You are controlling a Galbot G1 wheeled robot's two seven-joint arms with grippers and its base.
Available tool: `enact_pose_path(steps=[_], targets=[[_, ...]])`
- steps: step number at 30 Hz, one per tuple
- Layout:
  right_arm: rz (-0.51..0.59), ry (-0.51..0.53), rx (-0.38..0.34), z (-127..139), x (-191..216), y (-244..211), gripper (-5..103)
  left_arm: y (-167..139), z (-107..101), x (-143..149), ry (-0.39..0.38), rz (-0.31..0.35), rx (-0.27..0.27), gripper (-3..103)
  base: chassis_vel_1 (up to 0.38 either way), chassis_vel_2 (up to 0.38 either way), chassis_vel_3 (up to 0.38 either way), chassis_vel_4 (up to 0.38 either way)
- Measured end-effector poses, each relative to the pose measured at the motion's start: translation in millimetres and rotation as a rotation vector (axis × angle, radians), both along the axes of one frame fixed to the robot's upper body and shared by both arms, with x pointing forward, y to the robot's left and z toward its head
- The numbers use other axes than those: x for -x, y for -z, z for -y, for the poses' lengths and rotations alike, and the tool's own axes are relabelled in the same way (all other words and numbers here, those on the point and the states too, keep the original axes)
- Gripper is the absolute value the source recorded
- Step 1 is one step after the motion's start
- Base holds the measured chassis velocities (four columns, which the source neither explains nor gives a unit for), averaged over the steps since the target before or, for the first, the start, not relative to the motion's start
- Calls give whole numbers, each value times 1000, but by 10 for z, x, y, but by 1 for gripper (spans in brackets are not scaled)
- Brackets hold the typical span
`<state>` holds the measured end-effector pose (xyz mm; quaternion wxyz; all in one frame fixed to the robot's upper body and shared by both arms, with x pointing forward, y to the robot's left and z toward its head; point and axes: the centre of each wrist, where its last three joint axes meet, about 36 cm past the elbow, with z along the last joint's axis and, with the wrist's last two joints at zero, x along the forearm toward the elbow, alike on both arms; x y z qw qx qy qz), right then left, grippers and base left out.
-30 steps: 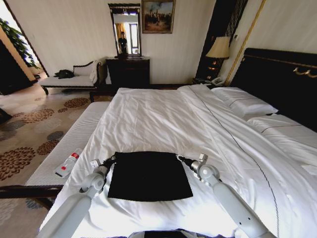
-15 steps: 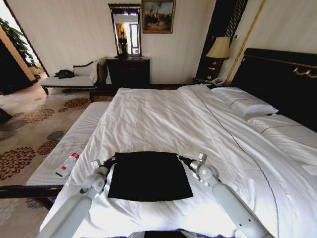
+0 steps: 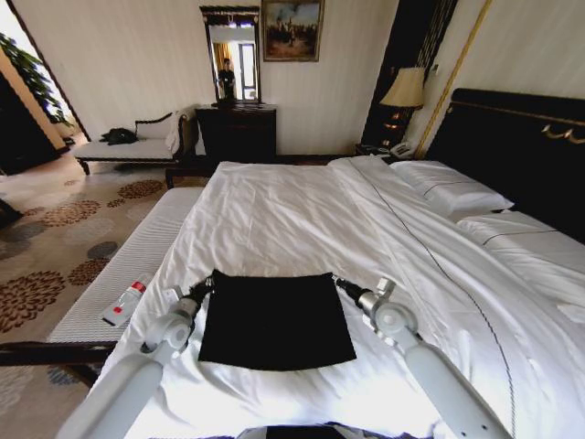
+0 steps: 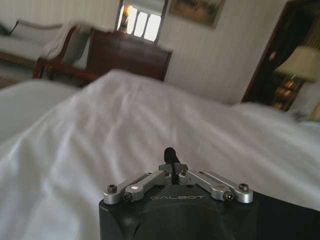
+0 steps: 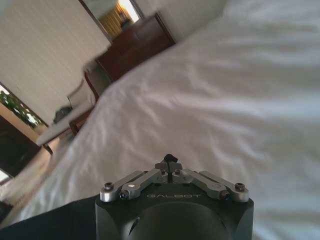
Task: Fold the clothes on the bed.
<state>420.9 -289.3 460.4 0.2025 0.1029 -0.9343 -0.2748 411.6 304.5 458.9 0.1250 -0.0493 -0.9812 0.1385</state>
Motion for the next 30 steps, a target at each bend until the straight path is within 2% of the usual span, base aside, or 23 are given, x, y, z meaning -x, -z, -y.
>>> enact_pose_path(steps=[2, 3, 5, 8, 9, 11, 15, 17, 20, 22, 24, 30], targets=[[48, 18, -4, -32, 92, -278, 0, -302, 2, 62, 15, 56, 22, 1, 0, 0, 0, 0], [48, 18, -4, -32, 92, -278, 0, -302, 2, 62, 15, 56, 22, 1, 0, 0, 0, 0], [85, 29, -14, -42, 178, -489, 0, -526, -6, 112, 23, 98, 51, 1, 0, 0, 0, 0], [156, 36, -35, -17, 340, -821, 0, -902, -36, 202, 27, 174, 116, 1, 0, 0, 0, 0], [156, 36, -35, -17, 340, -821, 0, -902, -36, 202, 27, 174, 116, 1, 0, 0, 0, 0], [194, 39, -53, 13, 463, -1013, 0, -1091, -55, 279, 34, 216, 137, 1, 0, 0, 0, 0], [223, 52, -48, 36, 583, -1156, 0, -1215, -64, 381, 62, 253, 135, 1, 0, 0, 0, 0], [246, 58, -38, 38, 777, -1279, 0, -1328, -17, 471, 97, 283, 153, 1, 0, 0, 0, 0], [244, 52, -24, 38, 948, -1337, 0, -1368, -16, 497, 102, 290, 161, 1, 0, 0, 0, 0], [269, 48, -2, 30, 1137, -1458, 0, -1366, -2, 547, 126, 297, 133, 1, 0, 0, 0, 0], [282, 49, 4, 38, 1203, -1517, 0, -1382, 9, 582, 135, 303, 131, 1, 0, 0, 0, 0], [217, 73, -3, 91, 1311, -1538, 0, -1450, 5, 752, 123, 305, 142, 1, 0, 0, 0, 0]])
